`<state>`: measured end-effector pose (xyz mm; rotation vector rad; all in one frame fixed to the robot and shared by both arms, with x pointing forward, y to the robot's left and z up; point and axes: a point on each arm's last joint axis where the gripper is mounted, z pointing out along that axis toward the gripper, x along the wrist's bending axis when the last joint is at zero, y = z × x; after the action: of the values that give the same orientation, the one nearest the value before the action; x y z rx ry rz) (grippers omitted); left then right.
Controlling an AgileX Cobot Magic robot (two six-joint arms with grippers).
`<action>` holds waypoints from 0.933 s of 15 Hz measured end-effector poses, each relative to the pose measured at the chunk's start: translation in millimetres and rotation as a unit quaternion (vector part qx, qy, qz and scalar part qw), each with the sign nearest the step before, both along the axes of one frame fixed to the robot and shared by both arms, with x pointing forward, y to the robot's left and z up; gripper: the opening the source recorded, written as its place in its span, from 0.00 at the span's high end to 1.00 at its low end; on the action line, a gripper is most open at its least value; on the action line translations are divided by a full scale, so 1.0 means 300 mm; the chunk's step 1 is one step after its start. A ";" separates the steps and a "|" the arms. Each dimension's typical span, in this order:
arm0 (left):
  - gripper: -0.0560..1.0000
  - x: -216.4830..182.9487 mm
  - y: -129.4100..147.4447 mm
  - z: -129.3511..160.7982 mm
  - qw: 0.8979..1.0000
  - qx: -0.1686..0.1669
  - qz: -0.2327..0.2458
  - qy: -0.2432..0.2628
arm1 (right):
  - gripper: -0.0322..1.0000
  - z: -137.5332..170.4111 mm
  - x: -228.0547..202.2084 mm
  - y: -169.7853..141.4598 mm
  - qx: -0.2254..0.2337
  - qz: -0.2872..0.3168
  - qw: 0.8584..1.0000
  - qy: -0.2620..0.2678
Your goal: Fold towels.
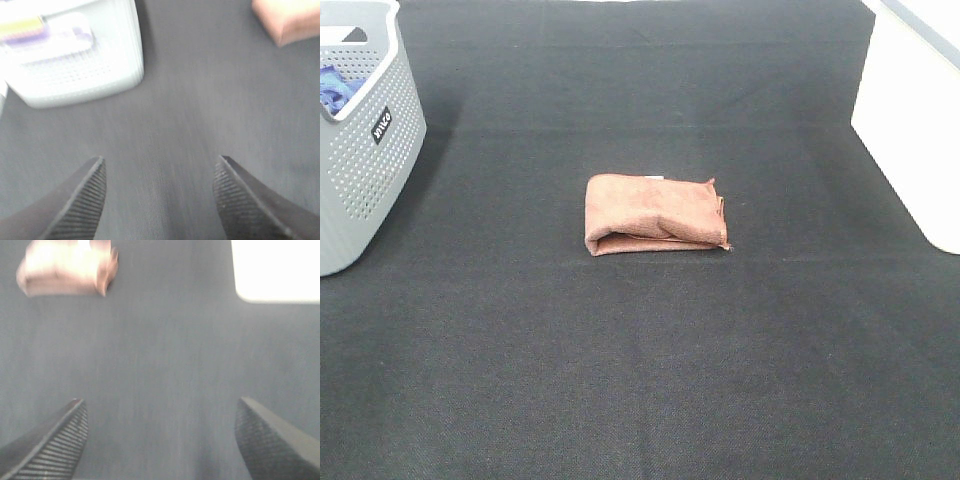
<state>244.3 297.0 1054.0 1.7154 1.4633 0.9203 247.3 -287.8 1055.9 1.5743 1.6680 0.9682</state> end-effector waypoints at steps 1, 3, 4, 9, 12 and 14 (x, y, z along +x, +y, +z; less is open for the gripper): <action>0.38 -0.024 0.000 0.000 1.000 0.000 0.000 -0.023 | 0.23 0.001 -0.022 0.001 -0.001 0.000 1.000 -0.020; 0.38 -0.038 0.000 0.000 0.999 0.000 0.000 -0.036 | 0.23 0.000 -0.051 0.003 -0.001 0.001 0.999 -0.047; 0.38 -0.038 0.000 0.000 0.999 0.000 0.000 -0.036 | 0.23 -0.001 -0.052 0.003 -0.001 0.001 0.999 -0.049; 0.38 -0.038 0.000 0.000 0.999 0.000 0.000 -0.036 | 0.23 -0.002 -0.052 0.003 -0.001 0.001 0.999 -0.049; 0.38 -0.038 0.000 0.000 0.999 0.000 0.000 -0.036 | 0.23 -0.002 -0.052 0.003 -0.001 0.001 0.999 -0.049; 0.38 -0.038 0.000 0.000 0.999 0.000 0.000 -0.036 | 0.23 -0.002 -0.052 0.003 -0.001 0.001 0.999 -0.049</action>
<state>232.9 297.1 1054.0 1.6638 1.4159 0.9720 231.6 -286.9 1055.4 1.4991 1.6017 1.0270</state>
